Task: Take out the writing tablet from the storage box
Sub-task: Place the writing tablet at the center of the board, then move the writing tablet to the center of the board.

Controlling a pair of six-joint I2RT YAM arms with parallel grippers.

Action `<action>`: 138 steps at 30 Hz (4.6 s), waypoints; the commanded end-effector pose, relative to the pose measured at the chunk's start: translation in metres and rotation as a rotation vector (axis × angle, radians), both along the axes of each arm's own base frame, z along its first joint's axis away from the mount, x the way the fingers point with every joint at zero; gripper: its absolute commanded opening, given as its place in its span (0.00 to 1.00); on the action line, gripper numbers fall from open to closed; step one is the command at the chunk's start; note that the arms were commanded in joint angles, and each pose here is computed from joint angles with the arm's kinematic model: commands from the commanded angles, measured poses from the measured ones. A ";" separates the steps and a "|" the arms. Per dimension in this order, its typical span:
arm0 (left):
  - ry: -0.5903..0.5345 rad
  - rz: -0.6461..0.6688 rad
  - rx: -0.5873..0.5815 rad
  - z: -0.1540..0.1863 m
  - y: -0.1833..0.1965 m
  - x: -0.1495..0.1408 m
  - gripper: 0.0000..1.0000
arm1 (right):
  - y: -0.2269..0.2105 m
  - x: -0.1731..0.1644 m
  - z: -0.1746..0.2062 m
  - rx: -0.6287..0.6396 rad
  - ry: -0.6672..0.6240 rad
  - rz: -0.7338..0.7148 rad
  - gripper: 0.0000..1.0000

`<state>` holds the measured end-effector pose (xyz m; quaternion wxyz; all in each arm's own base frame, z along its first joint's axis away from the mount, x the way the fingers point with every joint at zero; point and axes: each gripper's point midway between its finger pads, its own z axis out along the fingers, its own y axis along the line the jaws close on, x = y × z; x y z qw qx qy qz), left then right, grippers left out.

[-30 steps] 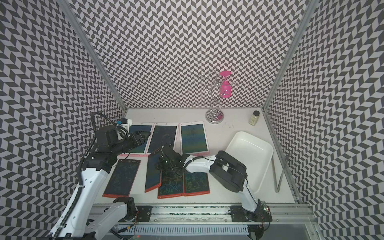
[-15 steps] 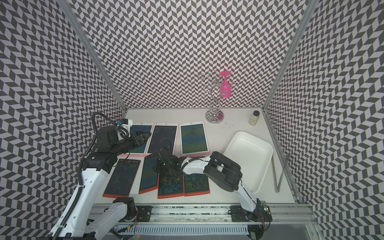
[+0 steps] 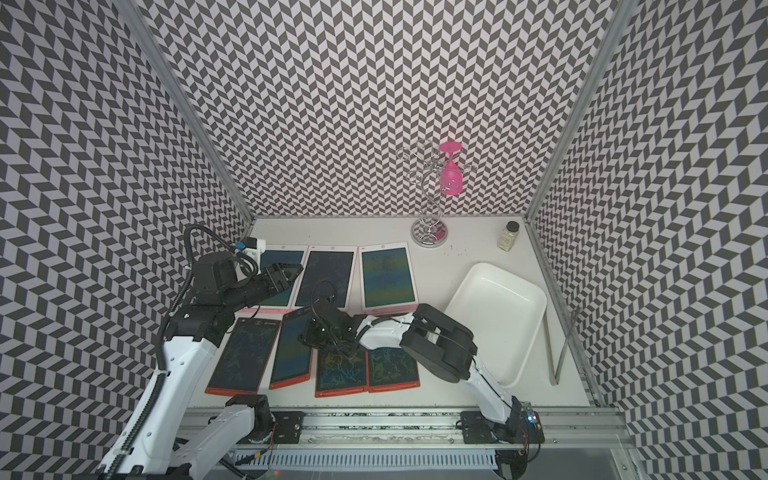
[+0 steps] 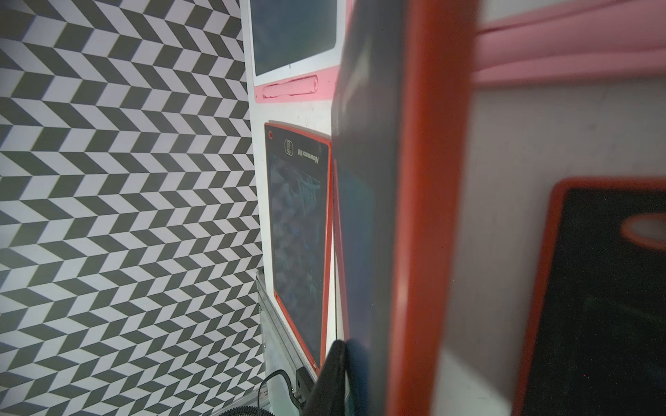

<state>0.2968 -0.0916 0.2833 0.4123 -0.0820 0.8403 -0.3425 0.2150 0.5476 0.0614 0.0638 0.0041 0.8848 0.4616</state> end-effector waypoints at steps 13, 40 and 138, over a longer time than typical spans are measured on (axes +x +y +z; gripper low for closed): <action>-0.004 -0.008 0.005 -0.006 0.001 0.000 0.56 | -0.002 -0.023 -0.011 0.005 0.049 0.013 0.17; 0.011 0.005 0.028 -0.014 0.004 -0.001 0.56 | -0.007 -0.031 -0.040 -0.287 0.042 0.119 0.40; 0.093 -0.059 0.043 -0.084 -0.038 -0.015 0.61 | -0.353 0.014 -0.023 -0.804 -0.106 -0.251 0.58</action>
